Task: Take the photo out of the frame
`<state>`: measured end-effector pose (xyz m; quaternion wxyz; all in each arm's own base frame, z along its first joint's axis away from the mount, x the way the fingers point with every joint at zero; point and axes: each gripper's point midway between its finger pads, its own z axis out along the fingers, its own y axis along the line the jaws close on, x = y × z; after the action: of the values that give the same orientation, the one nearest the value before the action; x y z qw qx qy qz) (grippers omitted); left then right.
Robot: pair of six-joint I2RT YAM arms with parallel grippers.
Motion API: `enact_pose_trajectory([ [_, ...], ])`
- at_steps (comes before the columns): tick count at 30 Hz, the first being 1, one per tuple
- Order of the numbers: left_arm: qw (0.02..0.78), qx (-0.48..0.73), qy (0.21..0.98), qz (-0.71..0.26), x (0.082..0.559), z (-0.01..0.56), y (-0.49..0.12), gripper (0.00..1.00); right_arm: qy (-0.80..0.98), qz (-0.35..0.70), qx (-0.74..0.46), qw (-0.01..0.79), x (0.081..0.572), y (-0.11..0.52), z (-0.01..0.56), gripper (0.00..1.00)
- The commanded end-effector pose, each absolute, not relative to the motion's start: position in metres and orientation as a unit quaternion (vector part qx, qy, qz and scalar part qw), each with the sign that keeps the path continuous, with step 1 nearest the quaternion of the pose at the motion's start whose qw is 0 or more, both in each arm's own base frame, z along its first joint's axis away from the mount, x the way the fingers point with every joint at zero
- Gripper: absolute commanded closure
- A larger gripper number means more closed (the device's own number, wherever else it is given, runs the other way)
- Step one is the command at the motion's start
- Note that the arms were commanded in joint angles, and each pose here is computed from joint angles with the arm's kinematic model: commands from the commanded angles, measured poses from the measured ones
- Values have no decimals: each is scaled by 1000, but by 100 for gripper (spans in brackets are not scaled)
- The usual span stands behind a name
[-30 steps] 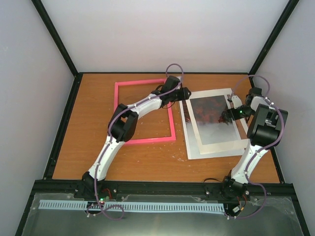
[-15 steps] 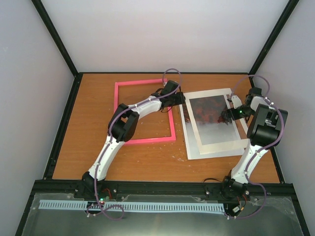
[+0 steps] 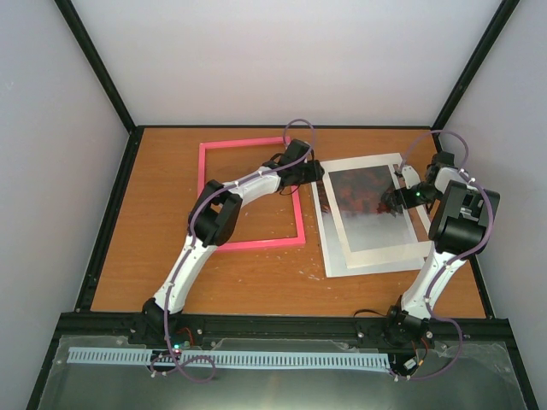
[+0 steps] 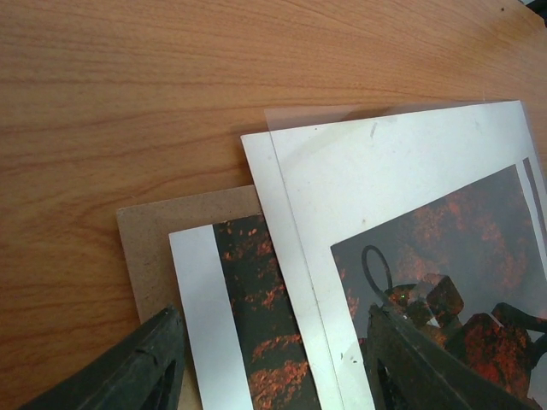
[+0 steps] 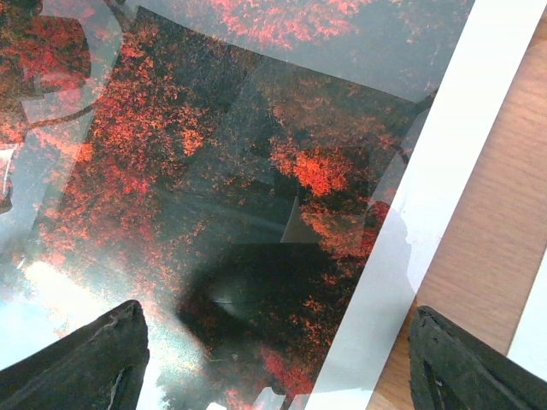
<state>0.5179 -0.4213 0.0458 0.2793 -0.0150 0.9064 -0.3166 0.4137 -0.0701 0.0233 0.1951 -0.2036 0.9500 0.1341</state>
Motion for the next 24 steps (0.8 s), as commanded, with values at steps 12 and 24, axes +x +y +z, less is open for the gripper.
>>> enact_pose_trajectory([
  [12,237,-36,868,-435,509,50,-436,41,957,196,-187,100,369,-46,-20,20],
  [24,204,-57,873,-440,504,29,-429,45,958,195,-187,100,369,-46,-21,20],
])
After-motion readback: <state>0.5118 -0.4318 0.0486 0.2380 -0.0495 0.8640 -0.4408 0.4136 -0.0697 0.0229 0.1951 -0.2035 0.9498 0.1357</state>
